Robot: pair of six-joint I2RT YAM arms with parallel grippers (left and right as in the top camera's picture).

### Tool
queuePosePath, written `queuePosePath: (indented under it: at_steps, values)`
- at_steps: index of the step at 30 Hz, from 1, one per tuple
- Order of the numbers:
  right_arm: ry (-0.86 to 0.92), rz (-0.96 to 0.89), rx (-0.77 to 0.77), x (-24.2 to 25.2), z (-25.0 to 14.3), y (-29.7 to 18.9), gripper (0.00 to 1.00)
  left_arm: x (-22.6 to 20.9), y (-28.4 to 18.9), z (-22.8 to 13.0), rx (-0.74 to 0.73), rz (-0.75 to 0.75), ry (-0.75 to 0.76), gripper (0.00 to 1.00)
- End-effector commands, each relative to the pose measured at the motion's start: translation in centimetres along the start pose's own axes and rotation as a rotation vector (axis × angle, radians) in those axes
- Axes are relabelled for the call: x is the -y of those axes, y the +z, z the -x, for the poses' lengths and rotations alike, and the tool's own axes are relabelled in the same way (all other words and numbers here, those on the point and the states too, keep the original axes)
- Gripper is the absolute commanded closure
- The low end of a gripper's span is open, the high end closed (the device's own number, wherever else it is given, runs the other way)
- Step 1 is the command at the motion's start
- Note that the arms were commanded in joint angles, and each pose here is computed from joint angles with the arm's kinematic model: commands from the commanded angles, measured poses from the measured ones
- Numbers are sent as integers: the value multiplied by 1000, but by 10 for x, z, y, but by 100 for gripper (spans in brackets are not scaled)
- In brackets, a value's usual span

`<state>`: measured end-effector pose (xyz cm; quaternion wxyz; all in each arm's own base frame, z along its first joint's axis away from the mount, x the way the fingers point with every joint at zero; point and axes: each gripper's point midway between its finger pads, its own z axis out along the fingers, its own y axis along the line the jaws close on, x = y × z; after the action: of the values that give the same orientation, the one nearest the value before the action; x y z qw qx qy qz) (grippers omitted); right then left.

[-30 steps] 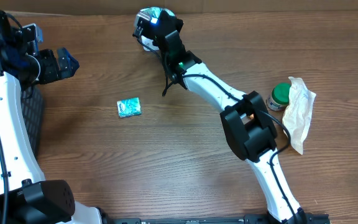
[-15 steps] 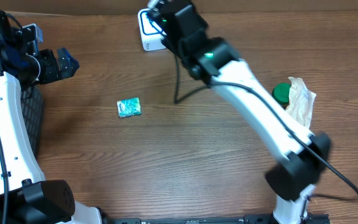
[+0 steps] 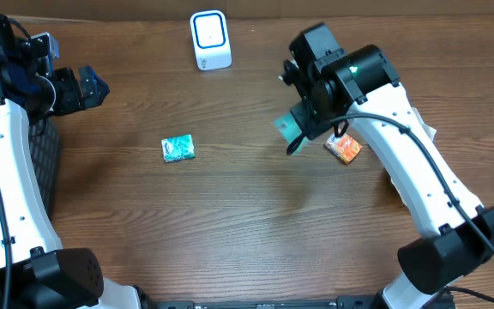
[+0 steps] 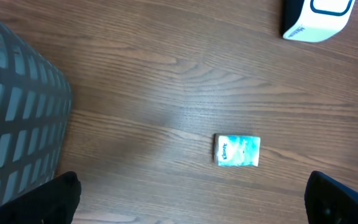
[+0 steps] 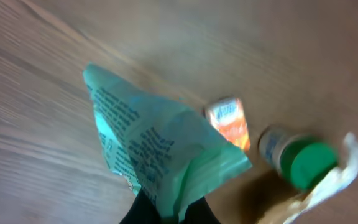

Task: Scan the item barcode
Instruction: 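Carry the light-blue pack right and release it near the jar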

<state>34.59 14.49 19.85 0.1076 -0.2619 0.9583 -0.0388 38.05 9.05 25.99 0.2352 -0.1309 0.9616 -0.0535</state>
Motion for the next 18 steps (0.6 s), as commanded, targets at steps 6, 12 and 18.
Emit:
queuePosePath:
  at_steps: [6,12,18]
  values:
    - [-42,-167,-284,32,-75,69,96,4,1,1,-1,-10,21,0]
    - [-68,-311,-260,55,-71,84,87,4,1,1,-1,-10,21,0]
    - [-92,-331,-178,59,-50,87,25,4,1,1,-1,-10,21,0]
